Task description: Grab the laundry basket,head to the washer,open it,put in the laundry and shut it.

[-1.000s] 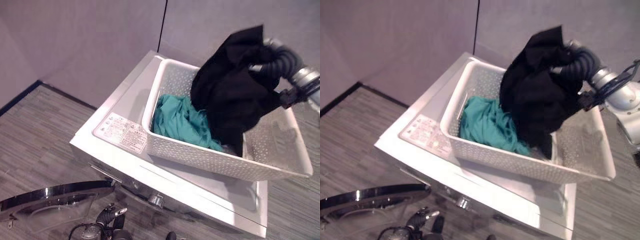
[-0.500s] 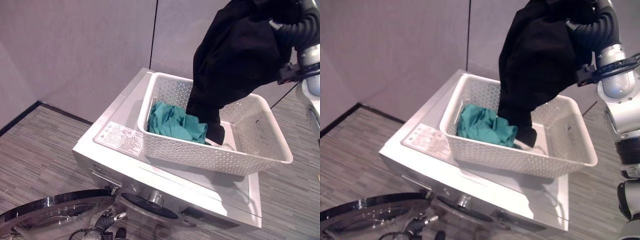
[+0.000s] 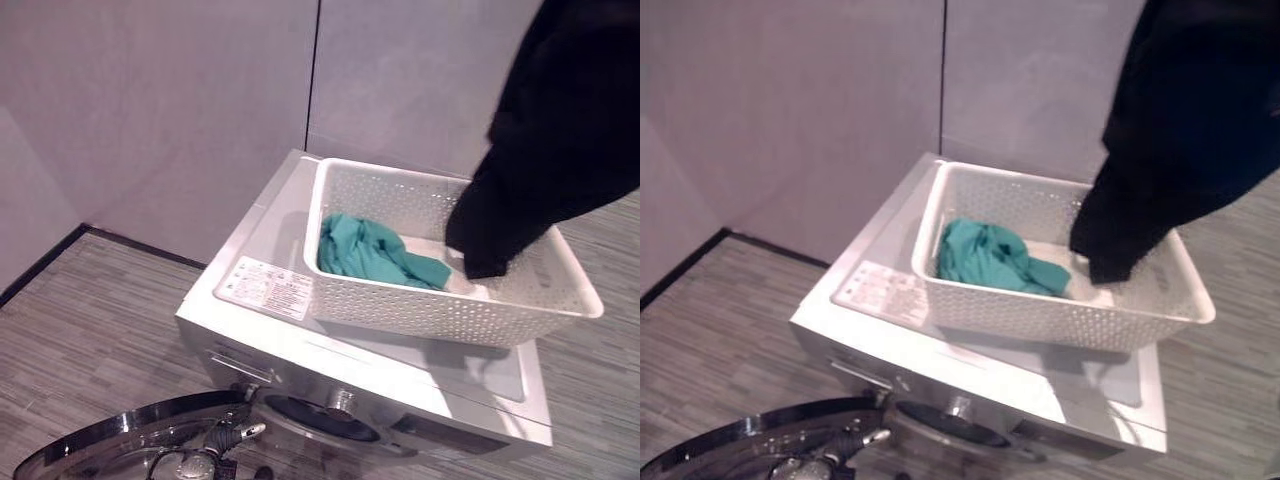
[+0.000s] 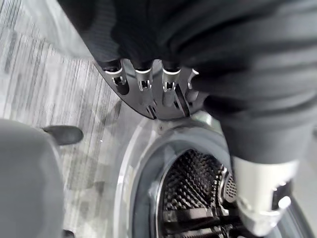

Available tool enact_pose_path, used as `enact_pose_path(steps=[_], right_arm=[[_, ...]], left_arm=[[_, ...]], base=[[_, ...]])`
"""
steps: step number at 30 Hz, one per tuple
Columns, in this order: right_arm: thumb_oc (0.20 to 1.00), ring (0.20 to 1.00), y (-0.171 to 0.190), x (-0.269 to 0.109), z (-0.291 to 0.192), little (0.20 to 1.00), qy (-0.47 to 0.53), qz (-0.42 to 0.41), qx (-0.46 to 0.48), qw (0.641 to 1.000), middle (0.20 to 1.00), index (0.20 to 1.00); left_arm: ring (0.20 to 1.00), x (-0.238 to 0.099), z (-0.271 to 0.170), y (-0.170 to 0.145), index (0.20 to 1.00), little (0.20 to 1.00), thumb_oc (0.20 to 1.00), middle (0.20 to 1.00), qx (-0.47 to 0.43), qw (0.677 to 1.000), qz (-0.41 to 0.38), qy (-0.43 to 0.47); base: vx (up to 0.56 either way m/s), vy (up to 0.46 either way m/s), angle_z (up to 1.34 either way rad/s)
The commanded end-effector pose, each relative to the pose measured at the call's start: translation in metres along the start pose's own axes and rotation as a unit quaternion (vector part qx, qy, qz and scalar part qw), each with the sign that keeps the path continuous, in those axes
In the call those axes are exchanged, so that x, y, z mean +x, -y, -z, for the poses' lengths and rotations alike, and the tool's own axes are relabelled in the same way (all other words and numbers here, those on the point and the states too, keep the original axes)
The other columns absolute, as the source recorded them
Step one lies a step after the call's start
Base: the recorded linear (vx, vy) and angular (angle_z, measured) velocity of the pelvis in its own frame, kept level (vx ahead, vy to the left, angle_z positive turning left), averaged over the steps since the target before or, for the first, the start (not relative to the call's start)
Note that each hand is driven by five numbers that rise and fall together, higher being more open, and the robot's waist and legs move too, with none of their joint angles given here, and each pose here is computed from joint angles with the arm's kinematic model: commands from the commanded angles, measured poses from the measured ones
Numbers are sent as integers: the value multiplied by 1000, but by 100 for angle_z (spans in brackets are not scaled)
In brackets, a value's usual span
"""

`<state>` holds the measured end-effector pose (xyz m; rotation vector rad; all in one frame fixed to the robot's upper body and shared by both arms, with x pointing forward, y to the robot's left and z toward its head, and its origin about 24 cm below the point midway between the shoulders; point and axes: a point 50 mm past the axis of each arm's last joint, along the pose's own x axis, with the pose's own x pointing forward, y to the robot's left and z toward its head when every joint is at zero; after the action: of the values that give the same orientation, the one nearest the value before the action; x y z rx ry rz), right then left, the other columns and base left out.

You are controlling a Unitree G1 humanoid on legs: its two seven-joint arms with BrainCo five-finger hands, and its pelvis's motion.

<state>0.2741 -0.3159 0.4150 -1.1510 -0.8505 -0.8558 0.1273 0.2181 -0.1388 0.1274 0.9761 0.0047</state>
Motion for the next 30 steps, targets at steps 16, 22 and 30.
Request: enact_pose_path(steps=[16, 22, 30], right_arm=[[200, 200, 86, 57, -5, 200, 0, 135, -102, 986, 200, 200], [200, 200, 82, 58, -5, 200, -3, 133, -77, 988, 200, 200], [200, 200, 80, 58, -21, 200, 23, 169, 16, 985, 200, 200]], left_arm=[[1000, -13, 36, -39, 1000, 1000, 1000, 1000, -67, 993, -88, -42], [1000, -14, 39, -39, 1000, 1000, 1000, 1000, -95, 989, -102, -44], [1000, -10, 40, -26, 1000, 1000, 1000, 1000, -115, 987, -100, -48]], base=[[-108, -8, -38], [-128, -283, -58], [-98, -195, -22]])
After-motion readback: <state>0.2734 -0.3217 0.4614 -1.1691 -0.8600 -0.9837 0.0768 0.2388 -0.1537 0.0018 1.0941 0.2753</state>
